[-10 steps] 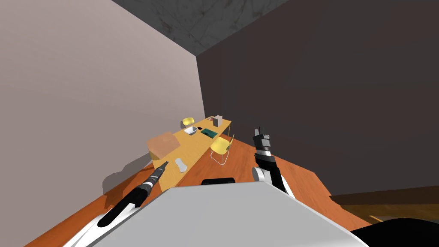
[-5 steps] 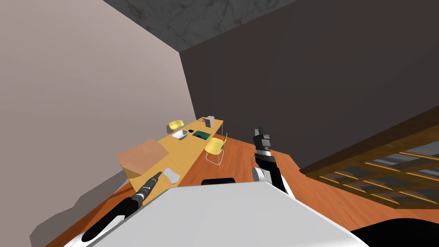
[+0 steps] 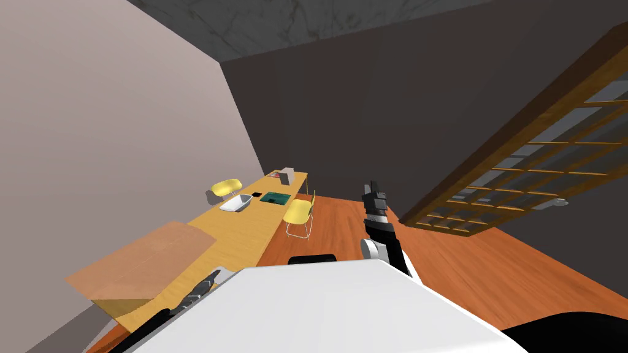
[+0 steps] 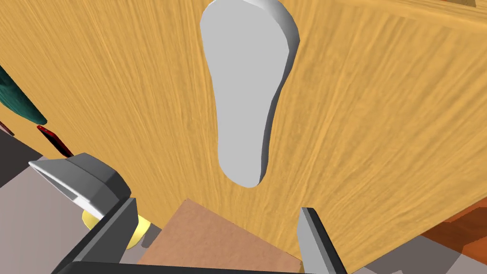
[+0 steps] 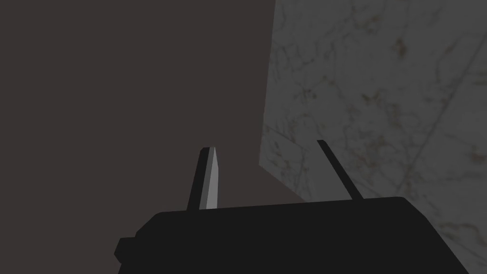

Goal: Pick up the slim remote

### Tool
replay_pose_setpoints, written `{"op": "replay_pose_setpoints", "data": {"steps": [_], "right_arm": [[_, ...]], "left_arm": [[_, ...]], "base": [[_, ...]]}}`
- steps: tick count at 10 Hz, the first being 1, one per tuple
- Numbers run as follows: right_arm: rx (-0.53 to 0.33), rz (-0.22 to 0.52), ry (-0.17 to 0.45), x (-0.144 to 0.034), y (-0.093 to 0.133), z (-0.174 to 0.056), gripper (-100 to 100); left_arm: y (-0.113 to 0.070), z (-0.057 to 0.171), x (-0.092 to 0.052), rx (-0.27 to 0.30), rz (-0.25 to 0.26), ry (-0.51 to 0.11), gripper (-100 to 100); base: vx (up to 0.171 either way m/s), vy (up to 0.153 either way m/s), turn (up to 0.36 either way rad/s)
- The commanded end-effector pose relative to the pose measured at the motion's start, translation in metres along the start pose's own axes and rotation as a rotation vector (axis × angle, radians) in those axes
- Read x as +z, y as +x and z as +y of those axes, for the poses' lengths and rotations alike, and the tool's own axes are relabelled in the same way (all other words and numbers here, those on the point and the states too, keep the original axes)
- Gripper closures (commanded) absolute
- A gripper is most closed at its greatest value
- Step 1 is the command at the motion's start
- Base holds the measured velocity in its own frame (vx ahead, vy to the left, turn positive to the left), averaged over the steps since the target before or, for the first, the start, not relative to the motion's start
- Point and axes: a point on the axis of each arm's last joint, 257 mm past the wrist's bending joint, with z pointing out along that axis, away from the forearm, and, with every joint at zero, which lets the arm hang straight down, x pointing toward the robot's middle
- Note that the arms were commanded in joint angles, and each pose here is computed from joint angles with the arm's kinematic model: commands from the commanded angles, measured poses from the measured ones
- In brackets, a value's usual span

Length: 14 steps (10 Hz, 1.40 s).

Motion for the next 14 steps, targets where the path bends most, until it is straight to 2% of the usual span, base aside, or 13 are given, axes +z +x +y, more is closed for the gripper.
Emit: {"op": "replay_pose_setpoints", "data": {"steps": [1, 2, 3, 6, 8, 9, 12, 14], "right_arm": [[0.000, 0.000, 0.000, 0.000, 0.000, 0.000, 0], [0.000, 0.000, 0.000, 0.000, 0.000, 0.000, 0], [0.000, 0.000, 0.000, 0.000, 0.000, 0.000, 0], [0.000, 0.000, 0.000, 0.000, 0.000, 0.000, 0], [0.000, 0.000, 0.000, 0.000, 0.000, 0.000, 0], [0.000, 0.000, 0.000, 0.000, 0.000, 0.000, 0], [0.000, 0.000, 0.000, 0.000, 0.000, 0.000, 0], [0.000, 0.000, 0.000, 0.000, 0.000, 0.000, 0]], "left_arm": [[0.002, 0.020, -0.004, -0.019, 0.016, -0.041, -100], [0.009, 0.048, -0.009, -0.040, 0.035, -0.102, -100], [0.009, 0.048, -0.009, -0.046, 0.037, -0.101, -100], [0.035, 0.122, -0.031, -0.130, 0.102, -0.262, -100], [0.053, 0.162, -0.049, -0.183, 0.142, -0.350, -100], [0.053, 0.162, -0.049, -0.183, 0.142, -0.350, -100], [0.075, 0.207, -0.075, -0.249, 0.192, -0.452, -100], [0.086, 0.226, -0.088, -0.280, 0.215, -0.497, -100]], "base": [[0.030, 0.045, -0.292], [0.031, 0.043, -0.395], [0.029, 0.040, -0.145], [0.045, 0.058, -0.375], [0.043, 0.079, -0.410], [0.026, 0.057, -0.244], [0.025, 0.044, -0.305], [0.027, 0.045, -0.238]]}}
